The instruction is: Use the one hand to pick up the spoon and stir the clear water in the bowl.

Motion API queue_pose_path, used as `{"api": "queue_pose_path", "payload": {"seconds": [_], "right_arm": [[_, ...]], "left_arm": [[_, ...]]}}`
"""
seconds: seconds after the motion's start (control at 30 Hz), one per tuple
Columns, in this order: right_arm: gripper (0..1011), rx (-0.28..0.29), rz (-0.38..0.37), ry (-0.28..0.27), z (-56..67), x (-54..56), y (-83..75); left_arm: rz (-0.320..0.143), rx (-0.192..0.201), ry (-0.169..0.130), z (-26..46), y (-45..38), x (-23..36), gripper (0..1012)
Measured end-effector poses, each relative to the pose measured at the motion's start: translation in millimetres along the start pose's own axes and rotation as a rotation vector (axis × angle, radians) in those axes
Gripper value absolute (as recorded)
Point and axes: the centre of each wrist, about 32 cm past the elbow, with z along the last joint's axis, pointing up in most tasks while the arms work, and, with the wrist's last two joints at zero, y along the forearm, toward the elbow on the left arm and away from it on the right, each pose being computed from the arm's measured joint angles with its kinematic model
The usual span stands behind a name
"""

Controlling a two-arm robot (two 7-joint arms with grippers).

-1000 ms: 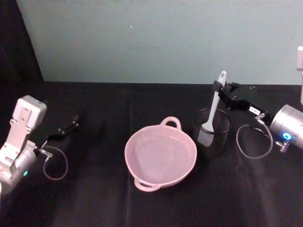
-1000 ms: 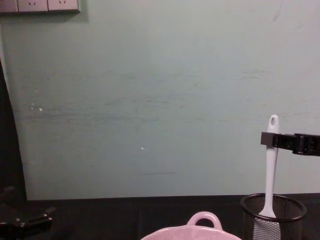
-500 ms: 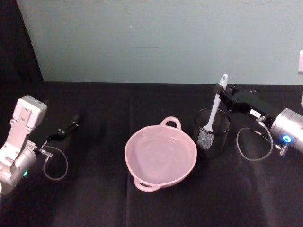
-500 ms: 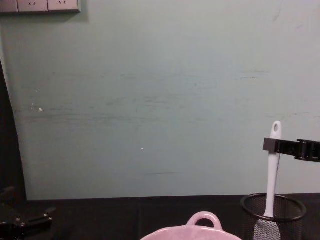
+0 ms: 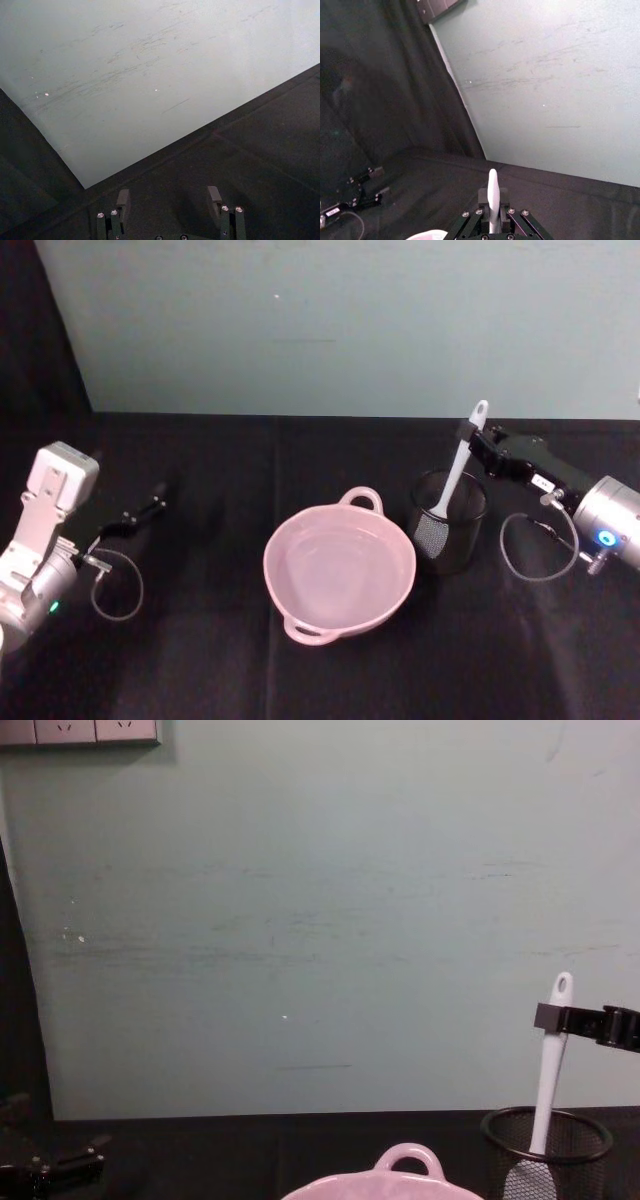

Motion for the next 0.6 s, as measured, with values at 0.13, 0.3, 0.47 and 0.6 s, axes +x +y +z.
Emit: {"api": "queue_pose_path", "payload": {"seconds": [0.13, 0.3, 0.47, 0.6], "right_arm": [[114, 0.012, -0.002, 0.021, -2.4, 1.9, -1.2], [209, 0.013, -0.008, 0.032, -4.2, 3.2, -2.0], [348, 0.001, -0.026, 0.046, -7.3, 3.9, -2.7], [470, -0.005, -0.037, 0.050, -8.5, 4.3, -3.3]], "left_arm": [[0.000, 0.000, 0.000, 0.0, 0.0, 0.0, 1005], [0.000, 0.000, 0.000, 0.0, 0.0, 0.0, 1005], [0.000, 0.000, 0.000, 0.0, 0.0, 0.0, 1005], [0.000, 0.000, 0.000, 0.0, 0.0, 0.0, 1005]]}}
